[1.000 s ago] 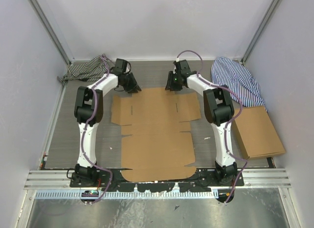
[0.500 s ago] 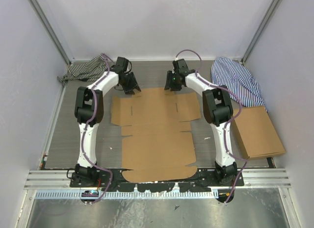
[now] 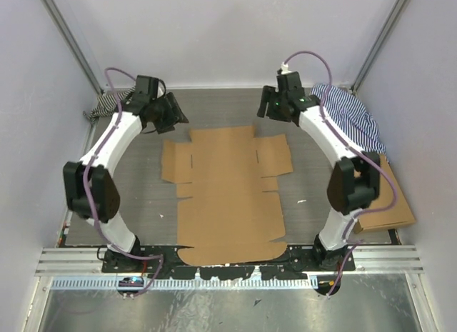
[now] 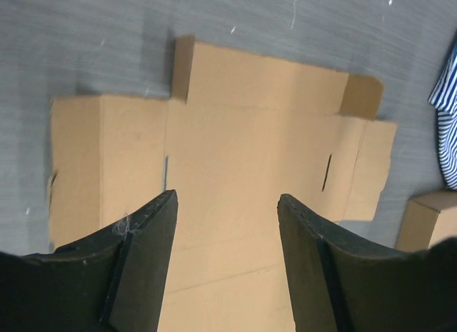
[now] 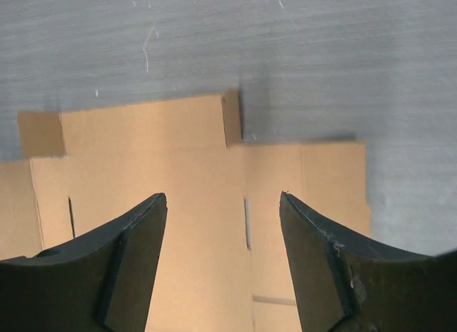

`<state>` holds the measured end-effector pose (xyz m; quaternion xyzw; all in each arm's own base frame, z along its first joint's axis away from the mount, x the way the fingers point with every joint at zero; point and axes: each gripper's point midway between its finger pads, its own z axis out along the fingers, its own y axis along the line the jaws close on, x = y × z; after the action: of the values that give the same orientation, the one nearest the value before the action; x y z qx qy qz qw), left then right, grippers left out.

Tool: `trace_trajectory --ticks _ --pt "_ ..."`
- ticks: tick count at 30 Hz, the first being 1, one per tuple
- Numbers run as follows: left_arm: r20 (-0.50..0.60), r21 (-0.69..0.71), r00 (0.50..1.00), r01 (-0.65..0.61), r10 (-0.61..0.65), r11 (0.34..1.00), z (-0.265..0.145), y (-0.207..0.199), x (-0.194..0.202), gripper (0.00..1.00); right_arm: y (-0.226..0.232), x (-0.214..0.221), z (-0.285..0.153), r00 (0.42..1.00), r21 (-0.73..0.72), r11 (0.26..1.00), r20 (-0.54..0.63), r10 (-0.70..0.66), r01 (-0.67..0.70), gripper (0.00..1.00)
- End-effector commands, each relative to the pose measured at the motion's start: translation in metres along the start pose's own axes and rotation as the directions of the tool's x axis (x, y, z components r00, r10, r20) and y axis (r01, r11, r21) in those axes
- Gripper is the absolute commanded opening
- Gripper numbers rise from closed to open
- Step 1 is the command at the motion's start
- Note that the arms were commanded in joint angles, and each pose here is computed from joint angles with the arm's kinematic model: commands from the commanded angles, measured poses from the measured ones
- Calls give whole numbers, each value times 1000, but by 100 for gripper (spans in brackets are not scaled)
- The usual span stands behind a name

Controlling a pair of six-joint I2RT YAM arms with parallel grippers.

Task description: Fold the paper box

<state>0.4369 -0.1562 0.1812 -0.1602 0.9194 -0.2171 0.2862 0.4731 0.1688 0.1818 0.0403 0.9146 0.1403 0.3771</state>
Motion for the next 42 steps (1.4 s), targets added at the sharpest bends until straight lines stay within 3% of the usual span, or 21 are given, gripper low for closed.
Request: trace_trajectory --ticks 1,8,13,24,33,42 --pt "-66 -48 998 12 -15 999 -20 38 58 66 -24 50 -44 999 50 999 -44 7 -5 70" --pt "-64 -32 994 83 -85 996 -44 81 132 73 -51 138 -77 993 36 998 -102 60 -57 79" --pt "-25 1 992 121 -121 993 -49 90 149 82 -55 185 -70 976 -2 996 -196 91 -93 89" --pt "-166 -91 977 121 -135 988 -14 116 181 83 -56 211 -60 961 -25 995 -260 92 -102 91" --pt "-197 -113 972 111 -132 987 -4 123 195 82 -64 226 -53 950 6 994 -293 107 -110 91" --pt "-236 -183 970 9 -53 983 12 128 207 79 -64 238 -47 941 -7 994 -323 100 -108 89"
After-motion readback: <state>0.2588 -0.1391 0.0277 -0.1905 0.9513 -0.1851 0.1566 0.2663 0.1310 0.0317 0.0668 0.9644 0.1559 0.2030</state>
